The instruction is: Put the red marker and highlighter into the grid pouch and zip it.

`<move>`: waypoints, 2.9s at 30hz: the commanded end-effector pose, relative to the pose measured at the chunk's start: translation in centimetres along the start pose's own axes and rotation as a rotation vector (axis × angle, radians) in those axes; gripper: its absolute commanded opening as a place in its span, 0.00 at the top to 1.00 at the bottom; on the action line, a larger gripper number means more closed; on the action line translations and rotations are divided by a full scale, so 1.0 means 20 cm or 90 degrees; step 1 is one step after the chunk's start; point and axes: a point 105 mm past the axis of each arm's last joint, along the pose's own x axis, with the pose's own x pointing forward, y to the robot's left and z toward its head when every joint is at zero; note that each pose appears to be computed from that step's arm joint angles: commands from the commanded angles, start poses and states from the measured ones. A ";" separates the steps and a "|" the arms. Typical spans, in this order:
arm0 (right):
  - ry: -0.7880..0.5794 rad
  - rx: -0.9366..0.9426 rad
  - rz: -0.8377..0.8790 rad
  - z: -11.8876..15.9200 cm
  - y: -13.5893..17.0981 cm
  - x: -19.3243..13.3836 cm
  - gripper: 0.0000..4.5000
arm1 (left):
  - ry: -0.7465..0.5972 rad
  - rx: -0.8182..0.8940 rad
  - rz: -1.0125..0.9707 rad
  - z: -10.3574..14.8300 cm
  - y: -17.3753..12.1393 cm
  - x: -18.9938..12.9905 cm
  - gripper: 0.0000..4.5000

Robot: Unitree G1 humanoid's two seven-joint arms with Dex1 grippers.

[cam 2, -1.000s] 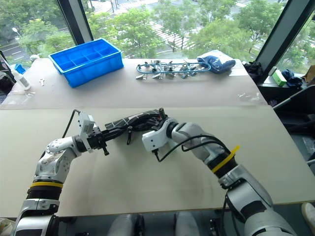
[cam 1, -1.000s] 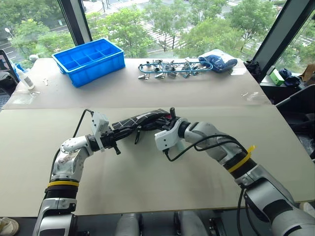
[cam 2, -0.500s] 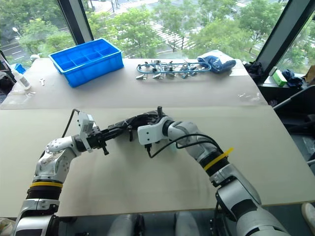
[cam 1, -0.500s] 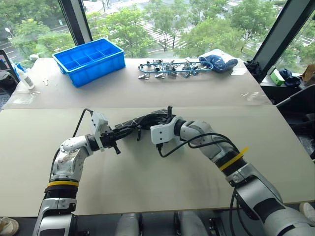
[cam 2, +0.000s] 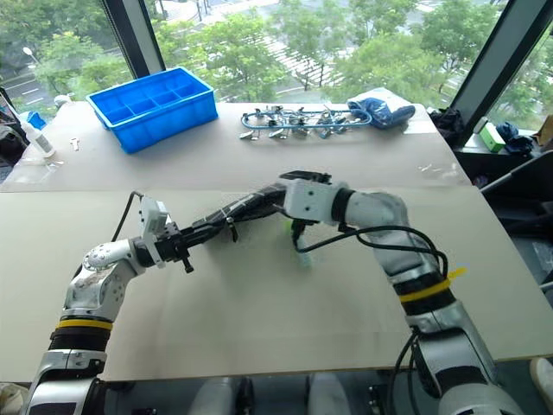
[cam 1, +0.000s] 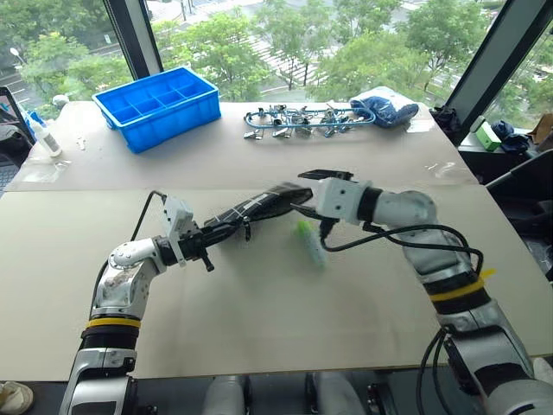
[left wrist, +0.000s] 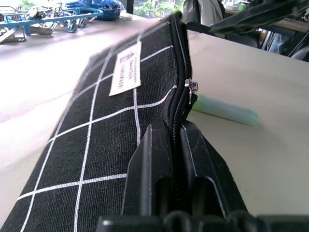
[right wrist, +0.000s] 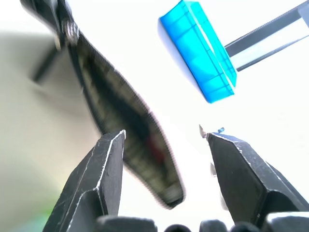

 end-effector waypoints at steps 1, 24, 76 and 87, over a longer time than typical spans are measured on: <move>0.015 0.155 0.007 0.01 0.01 -0.12 0.33 | -0.024 0.021 -0.002 0.07 0.00 -0.01 1.00; 0.390 0.465 -0.087 -0.39 0.34 0.04 0.33 | -0.031 0.017 0.005 0.06 -0.01 0.00 1.00; 0.230 -0.251 -0.021 -0.10 0.04 0.01 0.78 | -0.033 0.014 -0.001 0.06 0.00 0.02 1.00; 0.162 -0.358 0.056 -0.05 0.14 0.22 0.78 | -0.028 0.016 -0.018 0.05 -0.03 0.05 1.00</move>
